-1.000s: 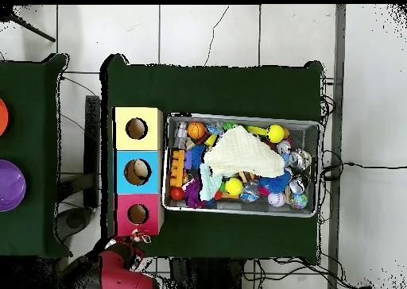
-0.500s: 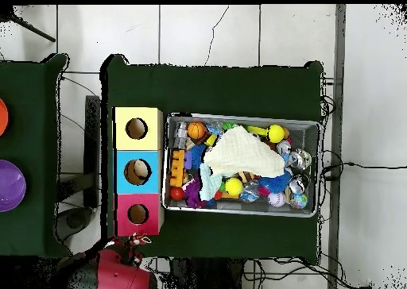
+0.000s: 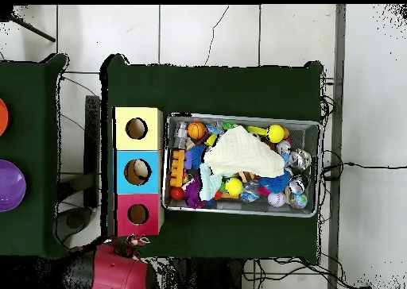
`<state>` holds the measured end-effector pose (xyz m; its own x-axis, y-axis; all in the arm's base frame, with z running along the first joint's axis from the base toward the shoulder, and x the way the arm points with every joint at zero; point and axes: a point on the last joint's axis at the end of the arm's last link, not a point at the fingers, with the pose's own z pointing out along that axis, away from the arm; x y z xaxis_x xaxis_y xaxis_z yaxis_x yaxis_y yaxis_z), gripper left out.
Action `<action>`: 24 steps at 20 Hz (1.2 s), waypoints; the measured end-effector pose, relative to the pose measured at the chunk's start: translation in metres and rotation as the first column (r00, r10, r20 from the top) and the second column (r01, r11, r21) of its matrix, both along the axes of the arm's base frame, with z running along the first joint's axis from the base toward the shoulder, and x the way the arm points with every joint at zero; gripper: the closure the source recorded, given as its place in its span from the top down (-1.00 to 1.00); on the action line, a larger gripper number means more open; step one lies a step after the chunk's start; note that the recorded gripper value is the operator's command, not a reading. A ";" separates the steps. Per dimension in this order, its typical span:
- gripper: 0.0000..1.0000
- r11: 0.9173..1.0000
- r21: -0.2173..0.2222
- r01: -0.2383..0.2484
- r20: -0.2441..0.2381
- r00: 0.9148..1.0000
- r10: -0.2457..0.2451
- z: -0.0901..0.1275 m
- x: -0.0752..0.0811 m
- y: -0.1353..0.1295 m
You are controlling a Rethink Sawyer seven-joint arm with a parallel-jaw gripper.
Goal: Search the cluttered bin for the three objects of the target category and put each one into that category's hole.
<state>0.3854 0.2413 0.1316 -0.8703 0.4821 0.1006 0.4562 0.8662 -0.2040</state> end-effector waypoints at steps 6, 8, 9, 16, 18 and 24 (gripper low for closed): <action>-1.00 1.000 0.005 0.013 0.047 0.999 -0.013 0.004 0.026 -0.005; -1.00 1.000 0.004 0.014 0.063 0.998 -0.014 0.005 0.034 -0.006; -1.00 1.000 0.004 0.013 0.068 0.998 -0.013 0.005 0.038 -0.006; -1.00 1.000 0.005 0.003 0.108 0.994 -0.003 0.008 0.063 -0.003; -1.00 1.000 0.005 0.007 0.119 0.993 -0.007 0.009 0.071 -0.005; -1.00 0.999 -0.007 0.038 0.181 0.983 -0.037 0.003 0.093 -0.027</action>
<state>0.4787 0.2146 0.1350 -0.8550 0.5149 -0.0617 0.5184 0.8461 -0.1240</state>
